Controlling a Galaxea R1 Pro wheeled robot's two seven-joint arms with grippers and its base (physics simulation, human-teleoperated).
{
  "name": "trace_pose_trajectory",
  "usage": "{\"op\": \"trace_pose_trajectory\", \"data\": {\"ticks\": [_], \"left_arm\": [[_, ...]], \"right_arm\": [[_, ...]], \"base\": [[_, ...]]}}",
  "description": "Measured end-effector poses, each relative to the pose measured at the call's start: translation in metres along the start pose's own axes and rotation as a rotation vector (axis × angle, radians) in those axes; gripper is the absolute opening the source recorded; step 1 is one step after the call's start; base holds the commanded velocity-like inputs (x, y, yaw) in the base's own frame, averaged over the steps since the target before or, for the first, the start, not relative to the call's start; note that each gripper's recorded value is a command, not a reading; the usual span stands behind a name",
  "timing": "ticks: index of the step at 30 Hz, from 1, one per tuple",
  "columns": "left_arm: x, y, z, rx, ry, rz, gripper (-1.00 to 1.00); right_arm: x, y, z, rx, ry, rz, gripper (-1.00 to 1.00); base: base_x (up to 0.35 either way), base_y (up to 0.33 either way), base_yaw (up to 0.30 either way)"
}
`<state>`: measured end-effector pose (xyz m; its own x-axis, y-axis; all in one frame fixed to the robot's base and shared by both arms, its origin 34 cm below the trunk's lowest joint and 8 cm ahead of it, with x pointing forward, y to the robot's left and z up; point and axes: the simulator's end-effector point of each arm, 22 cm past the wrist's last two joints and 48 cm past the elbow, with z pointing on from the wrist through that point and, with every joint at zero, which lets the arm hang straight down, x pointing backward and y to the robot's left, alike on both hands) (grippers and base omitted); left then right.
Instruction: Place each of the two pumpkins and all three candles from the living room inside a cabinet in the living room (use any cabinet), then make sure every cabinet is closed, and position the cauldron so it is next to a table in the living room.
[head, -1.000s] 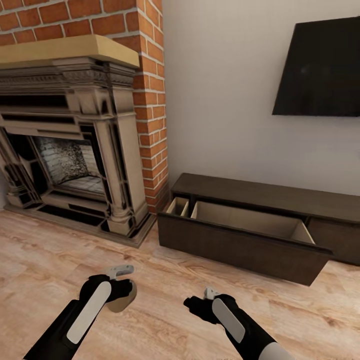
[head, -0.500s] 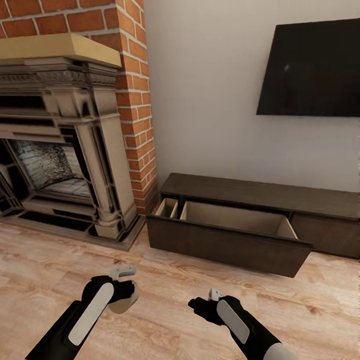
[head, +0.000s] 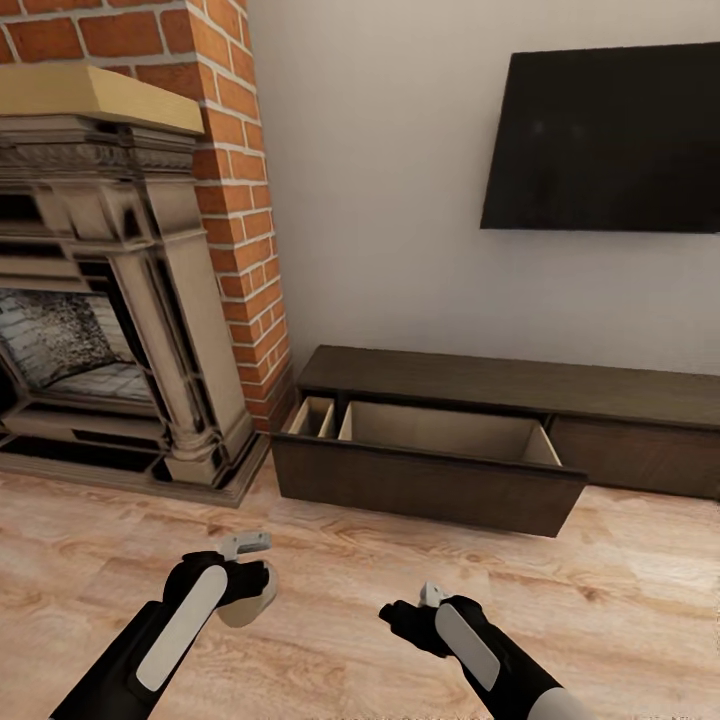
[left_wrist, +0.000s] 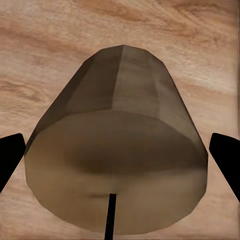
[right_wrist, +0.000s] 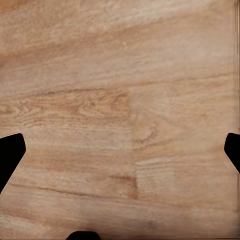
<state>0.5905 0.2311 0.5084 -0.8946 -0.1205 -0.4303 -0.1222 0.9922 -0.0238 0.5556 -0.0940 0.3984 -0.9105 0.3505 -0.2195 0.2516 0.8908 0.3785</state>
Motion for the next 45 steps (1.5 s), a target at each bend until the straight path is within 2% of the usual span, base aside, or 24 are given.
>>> {"op": "trace_pose_trajectory", "data": {"ticks": [11,23,32,45], "left_arm": [[-0.008,-0.004,-0.013,0.002,0.017,0.004,-1.0],[-0.016,-0.006,-0.027,0.001,0.036,0.008,-1.0],[-0.02,-0.01,-0.038,0.003,0.052,0.022,-1.0],[-0.028,-0.009,-0.053,-0.001,0.071,0.024,-1.0]], "right_arm": [[0.0,0.008,-0.013,-0.016,0.024,0.008,1.0],[0.003,0.007,-0.026,0.003,0.054,0.022,1.0],[0.001,0.016,-0.037,-0.014,0.068,0.028,1.0],[0.001,0.02,-0.052,-0.003,0.089,0.036,1.0]], "base": [[-0.004,0.0,-0.167],[-0.001,0.0,-0.159],[-0.182,0.0,-0.142],[-0.016,0.0,-0.137]]}}
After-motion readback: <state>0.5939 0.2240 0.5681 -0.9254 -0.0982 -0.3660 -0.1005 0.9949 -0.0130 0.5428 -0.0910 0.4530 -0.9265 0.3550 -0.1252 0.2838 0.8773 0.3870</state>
